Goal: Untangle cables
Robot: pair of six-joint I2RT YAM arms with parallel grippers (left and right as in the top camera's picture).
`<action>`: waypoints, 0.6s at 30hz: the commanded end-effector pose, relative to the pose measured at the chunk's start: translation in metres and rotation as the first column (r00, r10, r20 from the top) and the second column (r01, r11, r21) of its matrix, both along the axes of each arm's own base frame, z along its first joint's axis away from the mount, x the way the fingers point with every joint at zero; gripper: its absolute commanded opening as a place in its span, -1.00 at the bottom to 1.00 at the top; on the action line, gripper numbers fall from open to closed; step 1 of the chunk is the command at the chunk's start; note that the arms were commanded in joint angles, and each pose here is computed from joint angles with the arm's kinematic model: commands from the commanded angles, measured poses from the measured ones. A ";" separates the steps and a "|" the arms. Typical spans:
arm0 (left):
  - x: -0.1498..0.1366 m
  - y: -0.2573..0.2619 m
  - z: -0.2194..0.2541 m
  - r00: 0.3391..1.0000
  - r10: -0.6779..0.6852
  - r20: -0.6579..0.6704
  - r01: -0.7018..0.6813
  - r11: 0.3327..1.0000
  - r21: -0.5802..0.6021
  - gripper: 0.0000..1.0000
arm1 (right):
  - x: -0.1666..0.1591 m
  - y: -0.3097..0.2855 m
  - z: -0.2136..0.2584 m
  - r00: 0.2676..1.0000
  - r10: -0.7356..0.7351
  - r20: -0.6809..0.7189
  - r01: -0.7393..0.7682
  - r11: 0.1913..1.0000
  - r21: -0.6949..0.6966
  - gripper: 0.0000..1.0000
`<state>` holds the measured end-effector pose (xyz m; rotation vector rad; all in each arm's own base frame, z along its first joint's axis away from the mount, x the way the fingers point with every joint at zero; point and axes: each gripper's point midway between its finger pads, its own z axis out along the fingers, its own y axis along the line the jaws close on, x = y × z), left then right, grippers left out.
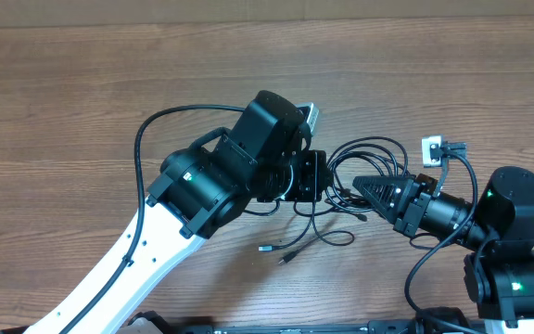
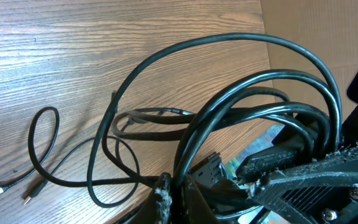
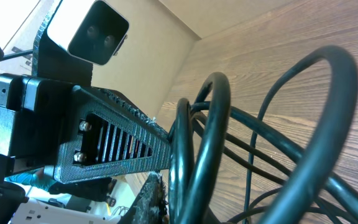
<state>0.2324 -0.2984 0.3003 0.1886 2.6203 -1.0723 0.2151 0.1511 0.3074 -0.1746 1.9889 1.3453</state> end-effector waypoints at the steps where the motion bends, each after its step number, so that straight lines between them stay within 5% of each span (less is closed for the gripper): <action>1: 0.003 0.000 0.005 1.000 -0.008 0.024 0.008 1.000 0.002 -0.92 | -0.002 0.001 0.003 1.000 0.009 0.011 -0.009 1.000 0.005 -0.92; 7: 0.003 0.000 0.005 0.989 -0.096 0.115 0.092 0.995 0.040 -0.92 | -0.003 0.001 0.000 1.000 0.009 -0.003 -0.009 1.000 0.004 -0.79; 12: 0.002 0.002 0.003 0.954 -0.211 0.210 0.194 0.976 0.101 -0.91 | -0.004 0.000 -0.003 1.000 0.009 -0.023 -0.009 1.000 0.003 -0.37; 14: 0.000 0.003 0.001 0.922 -0.287 0.261 0.255 0.956 0.148 -0.92 | -0.006 0.000 -0.010 0.999 0.010 -0.033 -0.010 1.000 -0.020 -0.02; 18: 0.003 0.006 0.000 0.889 -0.336 0.311 0.286 0.938 0.195 -0.91 | -0.003 -0.008 -0.028 0.993 -0.056 -0.099 0.049 0.996 -0.069 0.16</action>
